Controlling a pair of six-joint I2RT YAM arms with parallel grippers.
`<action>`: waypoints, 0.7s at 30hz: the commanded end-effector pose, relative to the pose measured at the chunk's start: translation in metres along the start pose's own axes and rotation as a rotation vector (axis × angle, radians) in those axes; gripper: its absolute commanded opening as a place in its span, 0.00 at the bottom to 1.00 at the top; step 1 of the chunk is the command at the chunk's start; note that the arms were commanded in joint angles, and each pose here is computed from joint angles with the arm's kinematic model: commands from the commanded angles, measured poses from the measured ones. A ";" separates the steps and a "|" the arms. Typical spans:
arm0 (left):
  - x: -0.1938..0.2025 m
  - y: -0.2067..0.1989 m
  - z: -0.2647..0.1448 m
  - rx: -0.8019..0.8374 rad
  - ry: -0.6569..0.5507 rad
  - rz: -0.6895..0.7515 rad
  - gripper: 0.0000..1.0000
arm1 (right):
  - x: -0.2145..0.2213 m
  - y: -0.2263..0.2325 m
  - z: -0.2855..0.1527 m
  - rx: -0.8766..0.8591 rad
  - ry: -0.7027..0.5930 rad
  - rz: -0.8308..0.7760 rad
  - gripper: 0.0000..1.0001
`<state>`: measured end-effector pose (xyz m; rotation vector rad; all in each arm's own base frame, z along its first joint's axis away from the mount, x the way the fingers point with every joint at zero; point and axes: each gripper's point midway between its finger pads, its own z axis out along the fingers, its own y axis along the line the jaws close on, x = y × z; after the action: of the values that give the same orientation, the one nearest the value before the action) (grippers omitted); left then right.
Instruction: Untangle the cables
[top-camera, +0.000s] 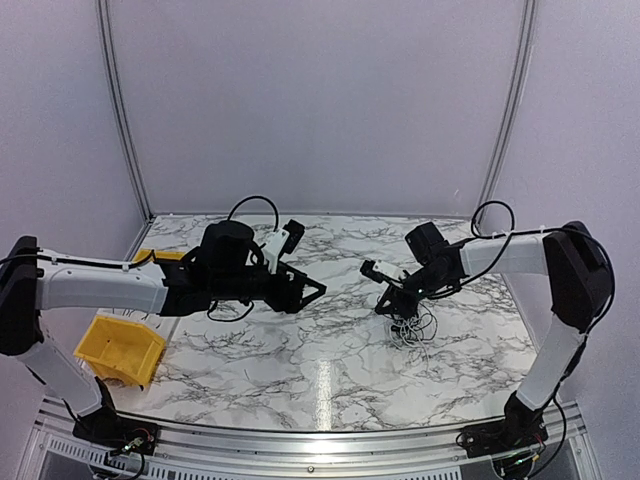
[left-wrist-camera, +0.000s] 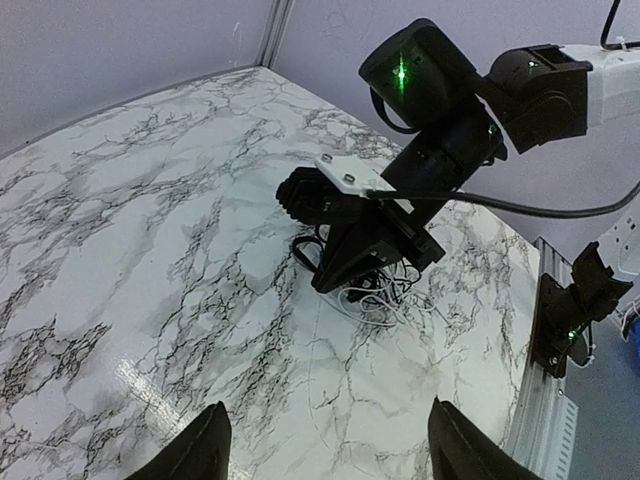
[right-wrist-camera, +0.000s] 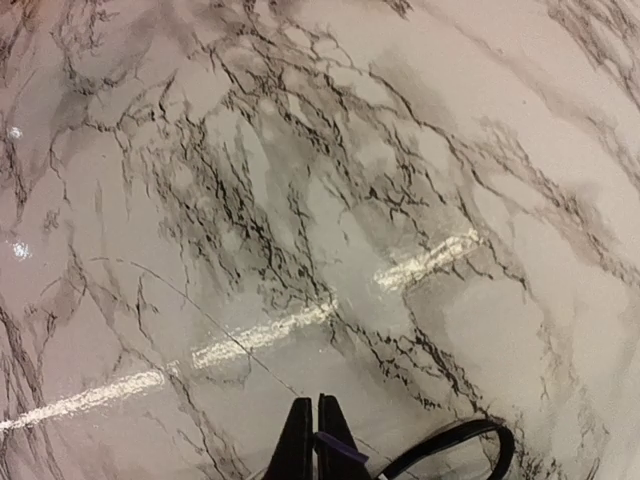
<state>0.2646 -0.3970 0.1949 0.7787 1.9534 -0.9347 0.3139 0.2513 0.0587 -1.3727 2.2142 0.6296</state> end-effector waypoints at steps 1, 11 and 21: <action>-0.013 -0.029 -0.010 0.114 -0.058 0.055 0.70 | -0.038 0.007 -0.020 -0.019 -0.083 -0.032 0.00; -0.008 -0.079 -0.027 0.181 -0.101 0.276 0.61 | -0.111 0.078 -0.125 -0.195 -0.364 -0.148 0.00; -0.042 -0.109 -0.031 0.048 -0.288 0.274 0.50 | -0.152 0.111 -0.197 -0.206 -0.516 -0.217 0.00</action>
<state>0.1780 -0.4309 0.2453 0.9984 1.6365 -0.9358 0.2684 0.2824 0.2914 -1.3302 1.6644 0.9372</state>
